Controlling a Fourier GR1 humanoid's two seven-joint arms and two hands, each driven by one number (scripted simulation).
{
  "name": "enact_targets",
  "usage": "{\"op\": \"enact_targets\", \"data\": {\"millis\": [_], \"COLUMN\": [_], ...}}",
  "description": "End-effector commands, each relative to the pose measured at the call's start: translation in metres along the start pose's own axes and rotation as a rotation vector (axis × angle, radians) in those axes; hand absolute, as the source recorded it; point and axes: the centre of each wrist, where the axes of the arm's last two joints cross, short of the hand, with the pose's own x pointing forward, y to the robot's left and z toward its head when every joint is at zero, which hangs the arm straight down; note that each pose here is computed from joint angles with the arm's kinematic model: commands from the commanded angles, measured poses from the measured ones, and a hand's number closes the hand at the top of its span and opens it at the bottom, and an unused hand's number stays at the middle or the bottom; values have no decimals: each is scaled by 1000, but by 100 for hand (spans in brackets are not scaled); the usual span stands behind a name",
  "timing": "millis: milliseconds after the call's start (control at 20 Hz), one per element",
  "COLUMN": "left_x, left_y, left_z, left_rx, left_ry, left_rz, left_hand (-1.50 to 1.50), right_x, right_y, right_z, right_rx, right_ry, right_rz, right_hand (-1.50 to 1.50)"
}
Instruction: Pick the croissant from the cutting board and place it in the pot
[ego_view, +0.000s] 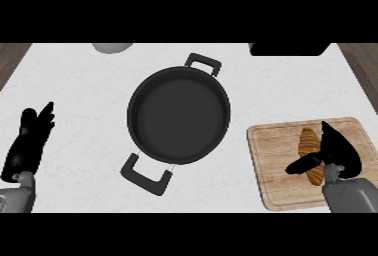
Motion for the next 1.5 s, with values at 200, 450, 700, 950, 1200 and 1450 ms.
{"op": "enact_targets", "data": {"millis": [200, 450, 700, 950, 1200, 1450], "left_x": [-6, -10, -1, -17, -19, 1], "left_y": [-4, -2, -12, -18, -7, -9], "left_z": [11, 0, 12, -5, 2, 5], "left_rx": [-15, 13, 2, 0, -1, 23], "left_ry": [6, -1, -12, 0, -1, 16], "left_rz": [6, -8, 0, 1, 0, -2], "left_hand": [0, 0, 0, 0, 0, 0], "right_x": [-4, -16, -1, -11, -3, -34], "right_y": [5, 21, 9, 12, 9, 10], "right_z": [-15, -17, -18, -15, 20, 64], "right_rx": [31, -25, -135, -213, -276, -175], "right_ry": [43, -16, -41, -82, -129, -507], "right_rz": [0, 15, 82, 124, 146, 335], "right_hand": [-150, 150, 150, 150, 150, 150]}}
